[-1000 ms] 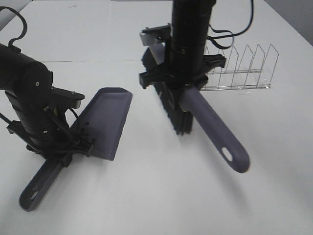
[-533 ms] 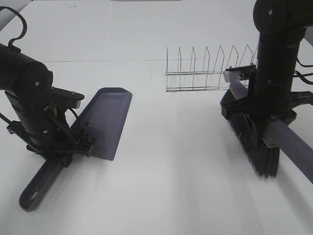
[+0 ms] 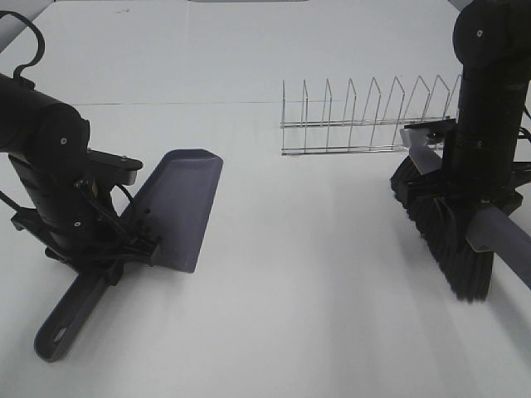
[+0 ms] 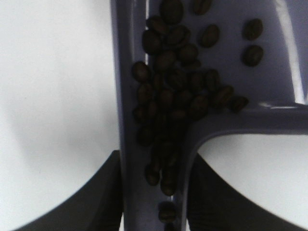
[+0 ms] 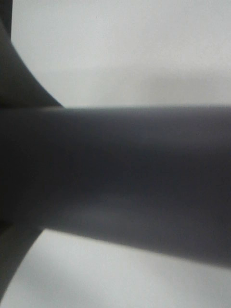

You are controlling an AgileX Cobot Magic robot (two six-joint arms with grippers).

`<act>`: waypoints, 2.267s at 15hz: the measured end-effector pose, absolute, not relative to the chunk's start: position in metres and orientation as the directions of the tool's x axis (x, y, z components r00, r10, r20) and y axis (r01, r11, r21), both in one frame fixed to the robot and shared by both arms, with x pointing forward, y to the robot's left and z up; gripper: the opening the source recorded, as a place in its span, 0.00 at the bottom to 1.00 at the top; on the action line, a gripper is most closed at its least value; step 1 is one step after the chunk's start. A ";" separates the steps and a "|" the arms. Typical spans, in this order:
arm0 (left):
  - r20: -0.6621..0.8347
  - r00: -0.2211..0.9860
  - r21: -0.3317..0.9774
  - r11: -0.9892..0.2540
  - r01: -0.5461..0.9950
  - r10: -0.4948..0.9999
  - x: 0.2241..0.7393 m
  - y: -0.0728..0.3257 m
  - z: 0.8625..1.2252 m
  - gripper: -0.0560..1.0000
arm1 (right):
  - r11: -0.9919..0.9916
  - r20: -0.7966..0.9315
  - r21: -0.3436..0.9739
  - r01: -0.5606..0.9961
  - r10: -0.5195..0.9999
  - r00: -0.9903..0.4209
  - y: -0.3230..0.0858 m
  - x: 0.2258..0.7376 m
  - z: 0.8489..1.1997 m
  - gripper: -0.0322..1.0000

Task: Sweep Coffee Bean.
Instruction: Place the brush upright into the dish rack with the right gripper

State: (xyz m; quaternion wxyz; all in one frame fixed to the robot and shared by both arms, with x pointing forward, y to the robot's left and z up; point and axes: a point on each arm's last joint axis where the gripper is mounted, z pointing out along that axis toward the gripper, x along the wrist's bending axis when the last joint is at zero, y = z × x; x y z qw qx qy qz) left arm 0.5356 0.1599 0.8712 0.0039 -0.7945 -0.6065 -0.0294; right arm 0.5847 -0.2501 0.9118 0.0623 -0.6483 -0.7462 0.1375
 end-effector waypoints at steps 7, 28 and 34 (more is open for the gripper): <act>0.053 0.257 0.009 -0.258 0.966 0.965 0.535 0.160 0.872 0.36 | 0.068 -0.078 -0.175 0.982 0.994 -0.083 -0.270 0.652 0.903 0.32; 0.052 0.256 0.006 -0.256 0.967 0.965 0.534 0.160 0.872 0.36 | 0.087 -0.038 0.063 0.994 0.996 -0.084 -0.274 0.742 0.903 0.32; 0.053 0.256 0.004 -0.256 0.967 0.965 0.534 0.160 0.872 0.36 | 0.063 0.036 0.083 0.995 0.997 -0.066 -0.268 0.743 0.904 0.51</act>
